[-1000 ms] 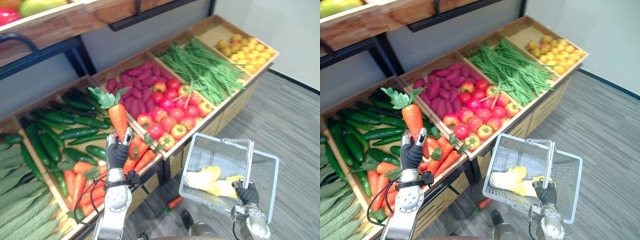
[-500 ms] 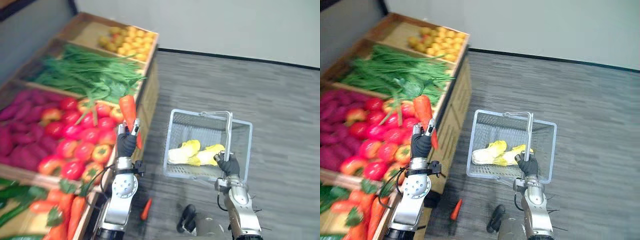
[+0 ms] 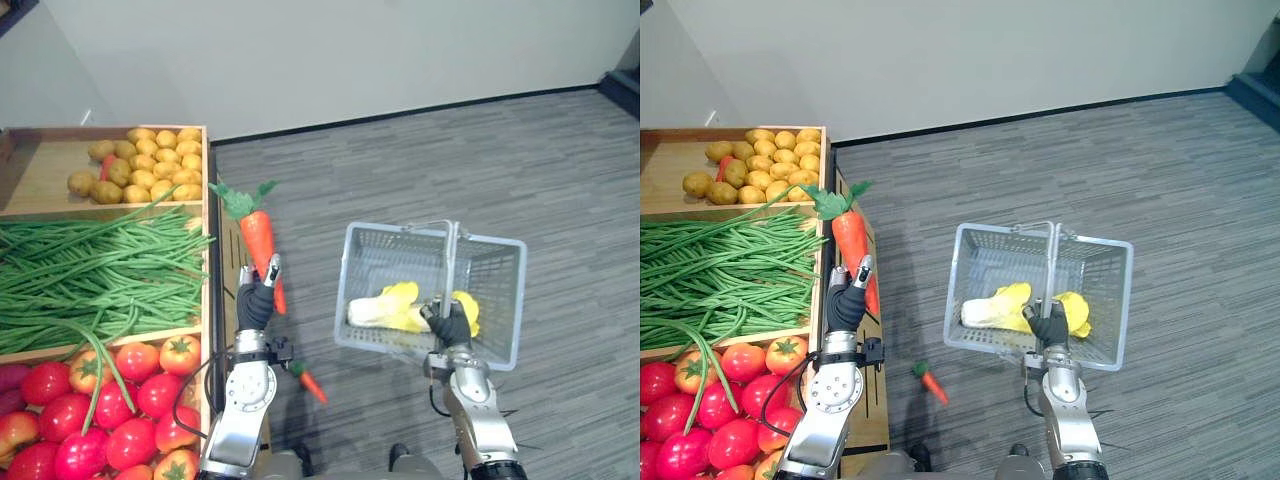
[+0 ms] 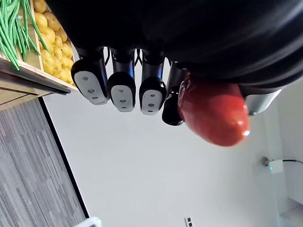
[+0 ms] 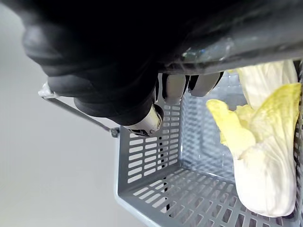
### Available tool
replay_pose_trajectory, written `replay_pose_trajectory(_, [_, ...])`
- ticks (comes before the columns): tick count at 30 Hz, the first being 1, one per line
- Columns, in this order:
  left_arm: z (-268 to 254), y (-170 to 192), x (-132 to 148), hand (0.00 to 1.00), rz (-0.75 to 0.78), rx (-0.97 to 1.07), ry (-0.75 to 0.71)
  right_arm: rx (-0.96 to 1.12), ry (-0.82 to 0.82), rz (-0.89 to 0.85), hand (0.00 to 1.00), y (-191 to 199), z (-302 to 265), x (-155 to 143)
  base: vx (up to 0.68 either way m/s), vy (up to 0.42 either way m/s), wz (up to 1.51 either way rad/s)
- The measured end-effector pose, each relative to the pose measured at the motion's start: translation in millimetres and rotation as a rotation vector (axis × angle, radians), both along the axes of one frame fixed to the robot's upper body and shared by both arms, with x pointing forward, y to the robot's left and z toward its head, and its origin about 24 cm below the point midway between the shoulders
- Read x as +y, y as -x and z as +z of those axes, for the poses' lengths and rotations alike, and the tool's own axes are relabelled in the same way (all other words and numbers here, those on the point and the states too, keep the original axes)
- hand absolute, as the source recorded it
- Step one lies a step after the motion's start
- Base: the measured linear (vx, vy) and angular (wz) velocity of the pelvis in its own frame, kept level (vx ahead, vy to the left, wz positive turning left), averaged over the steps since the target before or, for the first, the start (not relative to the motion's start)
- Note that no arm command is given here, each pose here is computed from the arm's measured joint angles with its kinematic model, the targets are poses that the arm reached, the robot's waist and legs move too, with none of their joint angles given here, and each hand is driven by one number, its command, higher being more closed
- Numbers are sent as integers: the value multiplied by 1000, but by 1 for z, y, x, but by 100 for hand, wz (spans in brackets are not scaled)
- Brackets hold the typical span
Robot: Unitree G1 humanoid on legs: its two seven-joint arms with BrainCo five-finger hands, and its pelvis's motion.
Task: Pick vegetable in the basket
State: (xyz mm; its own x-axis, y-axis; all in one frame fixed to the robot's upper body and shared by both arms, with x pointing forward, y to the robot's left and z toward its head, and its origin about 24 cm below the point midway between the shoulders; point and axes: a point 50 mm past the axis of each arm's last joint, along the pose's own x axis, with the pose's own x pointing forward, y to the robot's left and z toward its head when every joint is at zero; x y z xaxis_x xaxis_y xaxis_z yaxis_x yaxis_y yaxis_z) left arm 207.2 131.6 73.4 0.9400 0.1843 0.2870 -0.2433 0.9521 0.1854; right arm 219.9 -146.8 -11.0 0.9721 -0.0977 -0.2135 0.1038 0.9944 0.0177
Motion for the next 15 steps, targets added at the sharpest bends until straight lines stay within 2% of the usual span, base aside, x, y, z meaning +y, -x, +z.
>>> replay_pose_trajectory(10, [-9, 7, -22, 100, -148, 59, 43, -24, -90, 136, 100, 0, 5, 30, 110, 2, 5])
replay_pose_trajectory(15, [-41, 4, -33, 100, -250, 218, 65, -17, -214, 203, 100, 2, 6, 47, 81, 35, 1])
